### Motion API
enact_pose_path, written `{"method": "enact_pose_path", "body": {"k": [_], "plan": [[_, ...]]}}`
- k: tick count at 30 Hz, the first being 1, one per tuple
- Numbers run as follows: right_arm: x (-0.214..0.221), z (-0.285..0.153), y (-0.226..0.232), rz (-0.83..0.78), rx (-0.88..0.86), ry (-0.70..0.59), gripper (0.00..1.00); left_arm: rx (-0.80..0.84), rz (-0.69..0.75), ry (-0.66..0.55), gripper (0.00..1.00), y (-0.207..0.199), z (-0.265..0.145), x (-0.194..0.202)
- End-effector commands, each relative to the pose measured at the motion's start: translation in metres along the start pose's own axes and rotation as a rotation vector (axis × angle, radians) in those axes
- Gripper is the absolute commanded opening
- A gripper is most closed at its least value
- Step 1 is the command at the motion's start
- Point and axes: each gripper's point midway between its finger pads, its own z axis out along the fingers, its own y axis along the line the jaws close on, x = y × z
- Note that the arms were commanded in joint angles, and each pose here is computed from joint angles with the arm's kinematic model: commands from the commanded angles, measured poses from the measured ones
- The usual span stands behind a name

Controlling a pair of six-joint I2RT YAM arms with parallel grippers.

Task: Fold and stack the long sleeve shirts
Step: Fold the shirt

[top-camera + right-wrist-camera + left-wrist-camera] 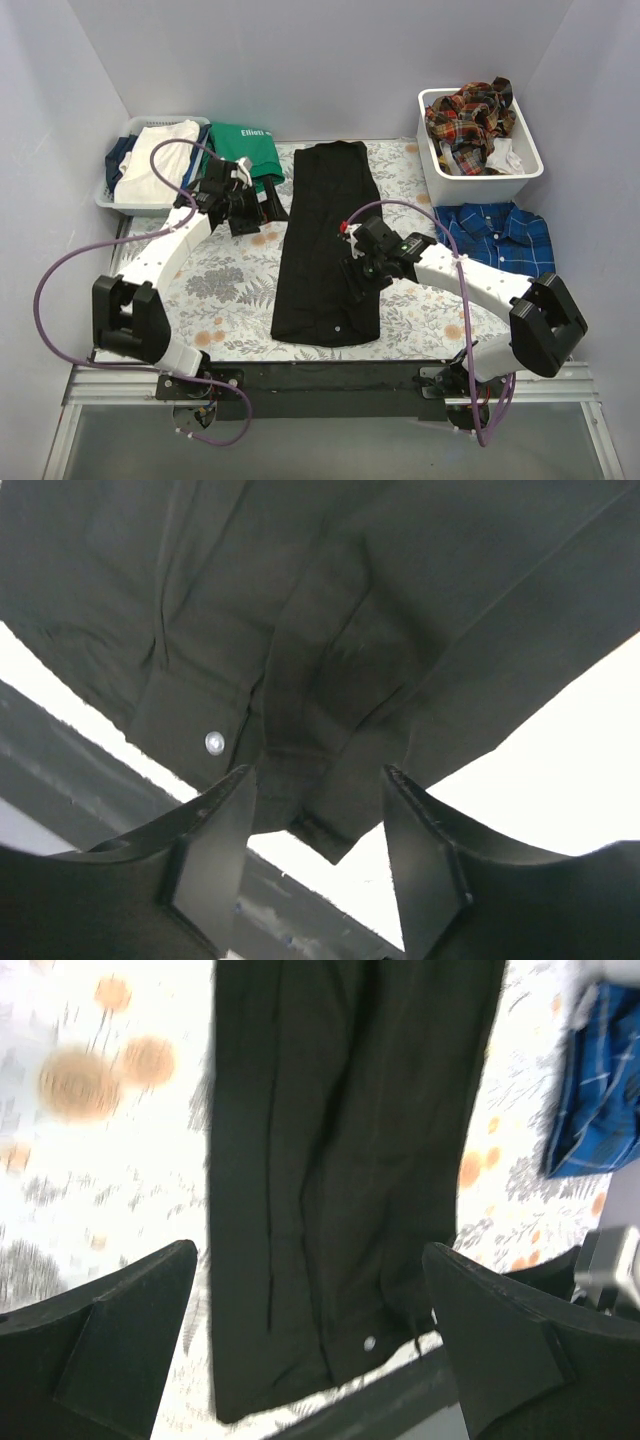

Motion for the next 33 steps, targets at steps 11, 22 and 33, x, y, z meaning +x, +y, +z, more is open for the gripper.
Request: {"method": "enact_pose_path", "body": {"k": [11,22,33], "plan": [[0.05,0.036,0.048,-0.055,-0.159,0.174,0.45,-0.095,-0.122,0.142,0.98,0.044,-0.023,0.091],[0.098,0.022,0.098,-0.097,-0.442,0.362,0.41,-0.118,-0.178,0.287,0.97,0.062,-0.015,0.136],[0.058,-0.003,0.061,0.031,-0.166,0.105,0.42,-0.136,-0.243,0.475,0.92,0.075,-0.034,0.198]]}}
